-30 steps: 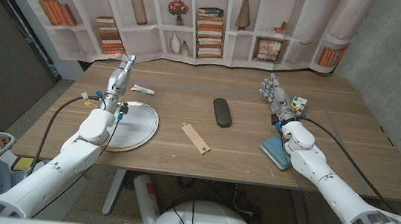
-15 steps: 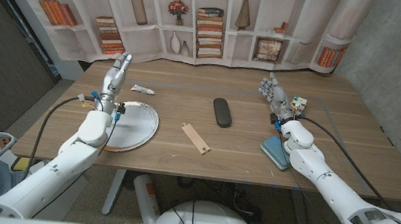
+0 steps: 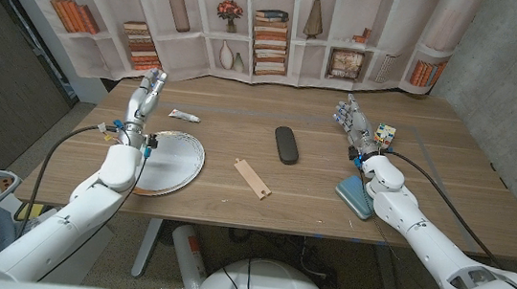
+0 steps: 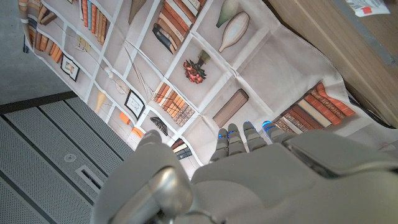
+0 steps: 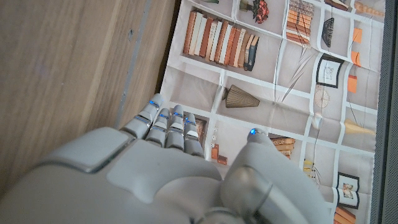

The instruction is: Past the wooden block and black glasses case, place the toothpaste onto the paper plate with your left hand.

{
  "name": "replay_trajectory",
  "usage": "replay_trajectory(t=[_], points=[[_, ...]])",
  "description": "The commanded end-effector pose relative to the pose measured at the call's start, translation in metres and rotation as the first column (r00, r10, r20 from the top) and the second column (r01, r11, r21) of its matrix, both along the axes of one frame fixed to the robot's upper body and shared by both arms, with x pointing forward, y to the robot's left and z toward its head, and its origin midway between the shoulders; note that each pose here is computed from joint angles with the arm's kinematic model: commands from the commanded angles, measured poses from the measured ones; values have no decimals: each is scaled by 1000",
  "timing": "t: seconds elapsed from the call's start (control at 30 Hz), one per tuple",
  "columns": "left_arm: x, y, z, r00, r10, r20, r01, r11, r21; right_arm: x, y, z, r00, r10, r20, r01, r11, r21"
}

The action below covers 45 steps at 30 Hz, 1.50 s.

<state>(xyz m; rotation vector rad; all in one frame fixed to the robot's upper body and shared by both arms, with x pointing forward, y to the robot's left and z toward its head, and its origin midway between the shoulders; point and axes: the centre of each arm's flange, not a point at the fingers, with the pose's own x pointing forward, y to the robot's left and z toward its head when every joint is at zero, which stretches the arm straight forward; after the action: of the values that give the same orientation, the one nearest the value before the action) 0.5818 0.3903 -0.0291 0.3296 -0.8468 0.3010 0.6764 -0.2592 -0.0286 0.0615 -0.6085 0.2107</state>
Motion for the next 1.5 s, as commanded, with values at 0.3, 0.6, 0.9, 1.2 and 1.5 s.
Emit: replay_trajectory(t=[0.3,0.6,0.9,1.2,1.5], points=[[-15,11,-1,985,170,7,-170,984,49,0,1,0,1000,8,-3,-8,1000,-5],[-12,8,6,967,254,-3,-252,960,119,-4,0,0,1000,7,0,-7,1000,-7],[-8,10,10,950,311,-23,-303,938,165,-4,-5,-4,1000,0,-6,0,1000,1],[-5,8,11,931,364,-34,-349,913,209,-6,-7,-2,1000,0,3,0,1000,1],[-2,5,17,899,437,-35,-408,863,297,-7,-5,1,1000,3,10,-3,1000,0]])
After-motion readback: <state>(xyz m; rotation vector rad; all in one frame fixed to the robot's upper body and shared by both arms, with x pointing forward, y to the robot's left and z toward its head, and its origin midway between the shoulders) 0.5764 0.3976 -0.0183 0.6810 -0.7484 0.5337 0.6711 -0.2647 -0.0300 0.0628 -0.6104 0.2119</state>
